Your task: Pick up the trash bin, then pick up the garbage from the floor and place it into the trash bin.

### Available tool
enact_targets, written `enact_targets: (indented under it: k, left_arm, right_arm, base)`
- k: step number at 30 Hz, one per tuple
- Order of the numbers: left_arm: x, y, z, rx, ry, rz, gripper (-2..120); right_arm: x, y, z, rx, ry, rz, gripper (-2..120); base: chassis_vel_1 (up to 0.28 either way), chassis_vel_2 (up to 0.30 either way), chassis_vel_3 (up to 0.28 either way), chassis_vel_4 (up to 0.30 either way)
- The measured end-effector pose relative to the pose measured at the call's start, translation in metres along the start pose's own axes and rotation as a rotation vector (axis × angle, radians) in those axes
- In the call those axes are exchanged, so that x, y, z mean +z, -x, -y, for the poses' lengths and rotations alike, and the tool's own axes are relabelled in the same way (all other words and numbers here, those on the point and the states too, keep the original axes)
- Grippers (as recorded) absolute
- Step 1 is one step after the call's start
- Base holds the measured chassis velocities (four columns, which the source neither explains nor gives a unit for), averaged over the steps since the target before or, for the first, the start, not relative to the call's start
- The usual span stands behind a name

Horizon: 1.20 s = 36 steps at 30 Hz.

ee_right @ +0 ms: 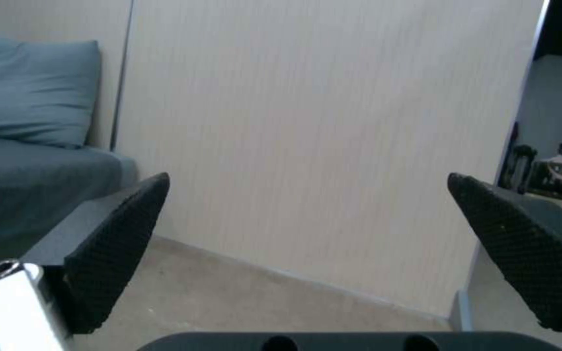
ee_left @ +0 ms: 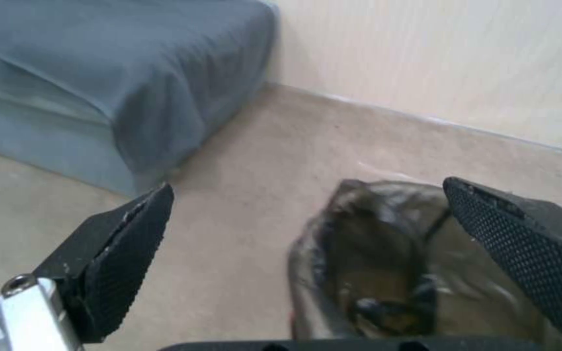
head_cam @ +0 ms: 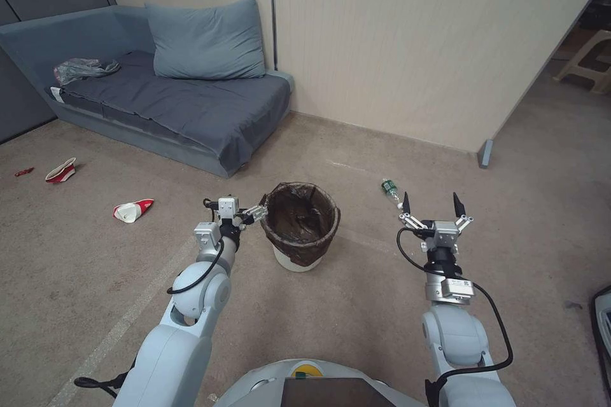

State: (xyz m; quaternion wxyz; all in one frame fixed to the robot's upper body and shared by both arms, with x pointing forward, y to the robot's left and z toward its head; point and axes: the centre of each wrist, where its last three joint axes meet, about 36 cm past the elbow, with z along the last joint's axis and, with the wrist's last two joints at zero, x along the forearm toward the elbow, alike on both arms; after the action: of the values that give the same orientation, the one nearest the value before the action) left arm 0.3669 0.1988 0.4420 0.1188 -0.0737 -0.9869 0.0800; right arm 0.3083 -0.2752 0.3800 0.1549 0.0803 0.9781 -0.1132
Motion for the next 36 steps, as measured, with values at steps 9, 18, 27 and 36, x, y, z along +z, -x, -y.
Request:
enact_targets:
  k: [9, 18, 27, 36]
  left_arm:
    - [-0.015, 0.014, 0.008, 0.122, -0.097, -0.113, 100]
    - [-0.015, 0.014, 0.008, 0.126, -0.1, -0.12, 100]
    - [-0.016, 0.024, 0.006, 0.129, -0.146, -0.165, 100]
    - [-0.007, 0.068, -0.005, 0.105, -0.295, -0.337, 100]
  right_arm:
    - [-0.001, -0.003, -0.001, -0.018, -0.012, 0.012, 100]
    - [-0.005, -0.006, -0.002, -0.022, -0.021, 0.023, 100]
    - [-0.004, -0.01, -0.004, -0.039, -0.042, 0.032, 100]
    - [0.002, -0.012, -0.007, -0.058, -0.05, 0.022, 100]
  base:
    - [0.0, 0.0, 0.0, 0.0]
    - [0.0, 0.0, 0.0, 0.0]
    - [0.0, 0.0, 0.0, 0.0]
    - [0.0, 0.0, 0.0, 0.0]
